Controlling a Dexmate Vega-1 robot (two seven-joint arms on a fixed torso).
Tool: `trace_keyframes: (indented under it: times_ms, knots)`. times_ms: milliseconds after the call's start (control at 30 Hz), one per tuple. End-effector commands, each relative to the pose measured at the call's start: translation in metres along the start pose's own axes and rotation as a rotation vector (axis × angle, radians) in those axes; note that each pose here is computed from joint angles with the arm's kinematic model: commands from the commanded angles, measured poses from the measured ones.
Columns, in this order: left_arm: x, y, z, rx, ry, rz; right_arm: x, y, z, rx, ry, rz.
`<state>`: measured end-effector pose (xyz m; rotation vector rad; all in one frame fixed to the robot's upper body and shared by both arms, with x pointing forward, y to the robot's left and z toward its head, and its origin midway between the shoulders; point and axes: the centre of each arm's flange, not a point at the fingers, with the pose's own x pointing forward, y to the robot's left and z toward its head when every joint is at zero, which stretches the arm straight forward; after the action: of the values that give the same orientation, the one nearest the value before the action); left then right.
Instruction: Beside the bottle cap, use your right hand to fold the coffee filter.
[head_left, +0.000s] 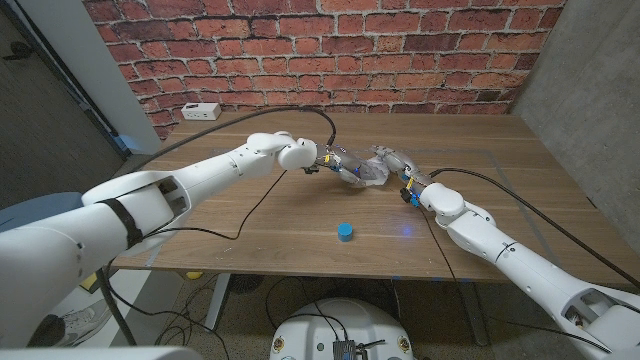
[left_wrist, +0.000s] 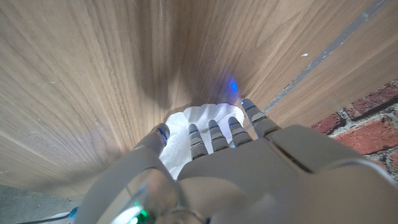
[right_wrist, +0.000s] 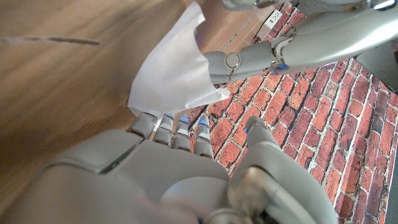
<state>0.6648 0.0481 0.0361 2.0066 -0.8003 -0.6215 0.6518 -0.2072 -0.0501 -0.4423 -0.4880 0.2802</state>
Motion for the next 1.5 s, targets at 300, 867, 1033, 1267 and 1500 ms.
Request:
trace_keyframes:
  times_ms: [300, 867, 1033, 1267, 1500]
  knots:
    - [-0.073, 0.031, -0.003, -0.063, 0.075, 0.175, -0.002, 0.001, 0.001, -0.092, 0.052, 0.016]
    - [-0.124, 0.048, -0.029, -0.665, -0.197, 0.648, -0.003, 0.008, 0.01, -0.223, 0.066, 0.037]
    - [-0.123, 0.051, -0.032, -0.738, -0.24, 0.714, -0.004, 0.012, 0.016, -0.325, 0.067, 0.041]
    - [-0.121, 0.054, -0.037, -0.778, -0.253, 0.717, -0.004, 0.019, 0.02, -0.441, 0.067, 0.064]
    - [-0.119, 0.055, -0.041, -0.808, -0.25, 0.701, -0.003, 0.033, 0.021, -0.576, 0.056, 0.079]
